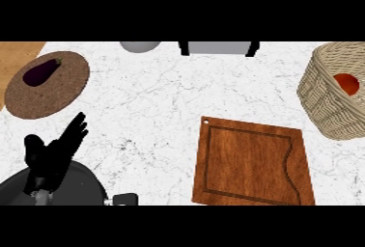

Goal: Pick the tomato from the cutting board and place it in the basket

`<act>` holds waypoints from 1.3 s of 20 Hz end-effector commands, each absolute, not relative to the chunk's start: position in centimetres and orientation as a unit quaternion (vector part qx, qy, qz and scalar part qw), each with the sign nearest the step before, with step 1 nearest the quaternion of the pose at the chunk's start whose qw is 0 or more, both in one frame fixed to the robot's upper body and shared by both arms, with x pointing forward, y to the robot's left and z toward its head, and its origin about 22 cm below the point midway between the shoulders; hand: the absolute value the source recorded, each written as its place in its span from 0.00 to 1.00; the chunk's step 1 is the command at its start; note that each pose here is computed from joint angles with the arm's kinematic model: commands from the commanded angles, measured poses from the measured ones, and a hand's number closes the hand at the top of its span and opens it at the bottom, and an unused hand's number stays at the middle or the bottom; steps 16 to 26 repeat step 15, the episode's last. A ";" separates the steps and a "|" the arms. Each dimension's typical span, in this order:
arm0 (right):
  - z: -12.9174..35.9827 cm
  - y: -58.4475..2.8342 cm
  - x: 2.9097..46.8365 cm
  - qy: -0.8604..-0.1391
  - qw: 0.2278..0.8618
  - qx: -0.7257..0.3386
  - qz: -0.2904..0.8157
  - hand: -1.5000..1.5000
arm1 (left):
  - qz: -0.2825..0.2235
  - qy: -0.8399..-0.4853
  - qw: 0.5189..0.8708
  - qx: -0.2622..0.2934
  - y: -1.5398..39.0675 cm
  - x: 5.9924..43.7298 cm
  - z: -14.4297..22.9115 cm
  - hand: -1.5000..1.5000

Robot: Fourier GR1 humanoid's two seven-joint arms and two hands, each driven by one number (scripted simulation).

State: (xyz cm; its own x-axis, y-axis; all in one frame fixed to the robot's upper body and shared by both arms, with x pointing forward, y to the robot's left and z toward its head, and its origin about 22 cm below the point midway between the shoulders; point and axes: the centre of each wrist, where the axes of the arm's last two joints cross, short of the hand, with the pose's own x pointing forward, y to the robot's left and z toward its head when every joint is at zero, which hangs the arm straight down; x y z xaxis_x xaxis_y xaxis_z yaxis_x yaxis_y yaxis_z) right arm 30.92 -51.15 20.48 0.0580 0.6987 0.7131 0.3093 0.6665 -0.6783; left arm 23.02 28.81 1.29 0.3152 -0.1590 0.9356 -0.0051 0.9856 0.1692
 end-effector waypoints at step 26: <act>23.3 -59.9 25.0 -0.682 0.627 -0.377 0.005 0.00 | -0.023 -0.498 0.864 0.063 28.0 20.9 -3.3 0.50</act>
